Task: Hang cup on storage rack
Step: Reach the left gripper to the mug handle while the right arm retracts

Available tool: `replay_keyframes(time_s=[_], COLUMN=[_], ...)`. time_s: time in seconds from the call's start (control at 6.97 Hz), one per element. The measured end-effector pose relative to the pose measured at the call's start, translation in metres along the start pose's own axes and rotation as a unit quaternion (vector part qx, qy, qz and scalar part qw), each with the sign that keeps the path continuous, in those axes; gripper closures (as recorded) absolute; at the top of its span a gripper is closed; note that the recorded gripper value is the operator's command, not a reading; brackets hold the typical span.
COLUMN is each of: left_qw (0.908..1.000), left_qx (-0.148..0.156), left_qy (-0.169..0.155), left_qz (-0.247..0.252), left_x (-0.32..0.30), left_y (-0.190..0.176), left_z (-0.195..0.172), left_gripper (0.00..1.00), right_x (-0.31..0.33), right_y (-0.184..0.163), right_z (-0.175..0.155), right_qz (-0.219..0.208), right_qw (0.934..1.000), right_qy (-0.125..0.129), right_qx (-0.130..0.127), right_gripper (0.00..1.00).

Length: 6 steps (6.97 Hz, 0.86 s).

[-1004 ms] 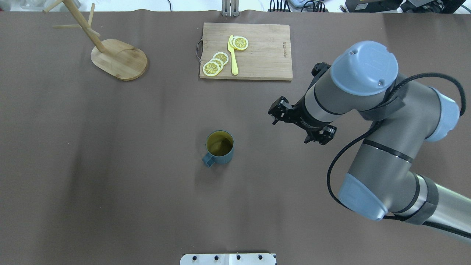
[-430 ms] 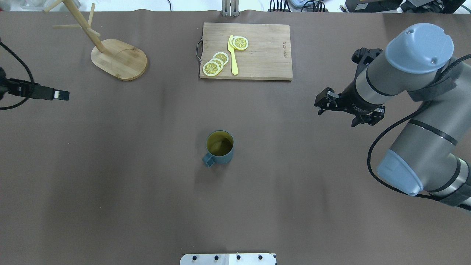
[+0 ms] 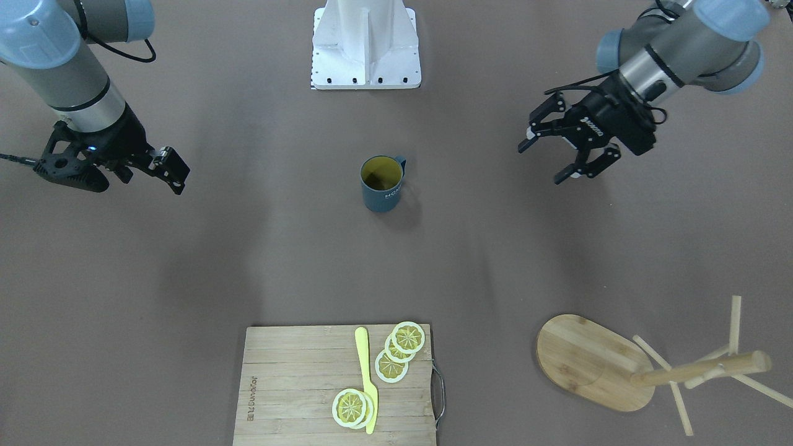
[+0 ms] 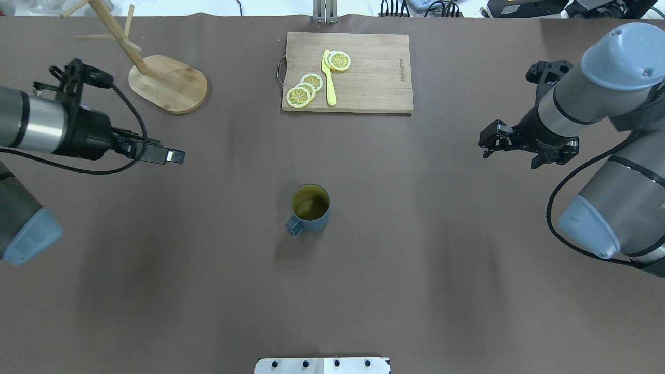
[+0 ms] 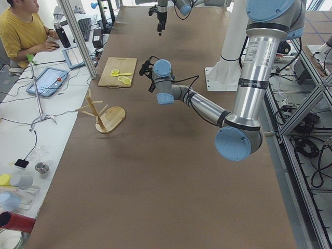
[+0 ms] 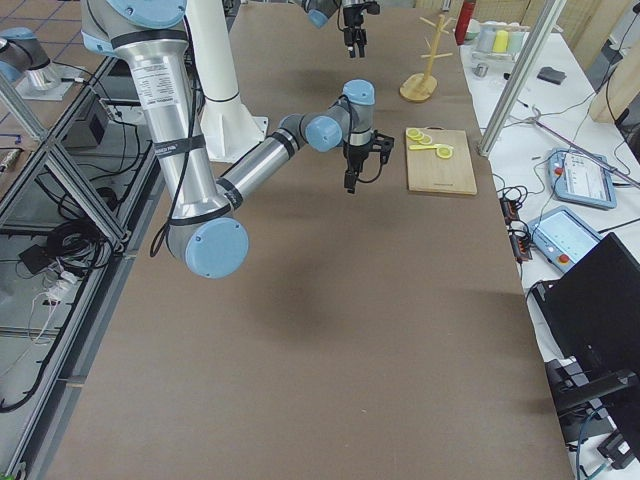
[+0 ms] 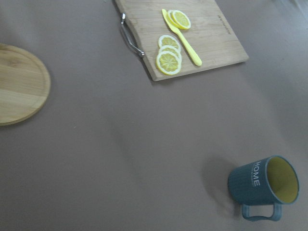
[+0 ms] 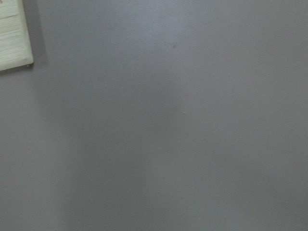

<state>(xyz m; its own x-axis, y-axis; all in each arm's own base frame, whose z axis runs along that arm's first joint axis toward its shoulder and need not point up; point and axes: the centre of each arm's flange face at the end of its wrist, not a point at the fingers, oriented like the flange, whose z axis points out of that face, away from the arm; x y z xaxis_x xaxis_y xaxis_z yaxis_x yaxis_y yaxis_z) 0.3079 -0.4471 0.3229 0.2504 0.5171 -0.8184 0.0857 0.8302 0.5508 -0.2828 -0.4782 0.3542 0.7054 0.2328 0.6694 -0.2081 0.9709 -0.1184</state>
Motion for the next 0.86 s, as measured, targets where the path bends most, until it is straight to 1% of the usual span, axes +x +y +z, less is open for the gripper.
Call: replay_keyframes(time_s=[0.14,0.29,0.43,0.57,0.72,0.86], left_qw=[0.9990,0.9962,0.9943,0.9934,0.9925,0.9910], left_qx=[0.005,0.005,-0.001,-0.009,-0.012,-0.006], left_qy=[-0.011,-0.029,-0.043,-0.050,-0.055,-0.065], left_qz=[0.043,0.082,0.098,0.103,0.108,0.116], left_x=[0.014,0.023,0.042,0.063,0.080,0.097], left_y=[0.004,-0.002,-0.020,-0.035,-0.034,-0.023], left_z=[0.020,0.033,0.045,0.057,0.071,0.089], left_gripper=[0.13,0.13,0.15,0.16,0.16,0.16], right_x=[0.021,0.042,0.066,0.094,0.123,0.152], right_y=[-0.017,-0.035,-0.057,-0.078,-0.099,-0.117], right_z=[0.008,0.016,0.020,0.021,0.021,0.021], right_qz=[-0.023,-0.043,-0.060,-0.076,-0.089,-0.099], right_qw=[0.9997,0.9988,0.9976,0.9963,0.9949,0.9936], right_qy=[0.013,0.022,0.025,0.023,0.019,0.013], right_qx=[-0.004,-0.011,-0.022,-0.033,-0.044,-0.052], right_gripper=[0.00,0.00,0.00,0.00,0.00,0.00])
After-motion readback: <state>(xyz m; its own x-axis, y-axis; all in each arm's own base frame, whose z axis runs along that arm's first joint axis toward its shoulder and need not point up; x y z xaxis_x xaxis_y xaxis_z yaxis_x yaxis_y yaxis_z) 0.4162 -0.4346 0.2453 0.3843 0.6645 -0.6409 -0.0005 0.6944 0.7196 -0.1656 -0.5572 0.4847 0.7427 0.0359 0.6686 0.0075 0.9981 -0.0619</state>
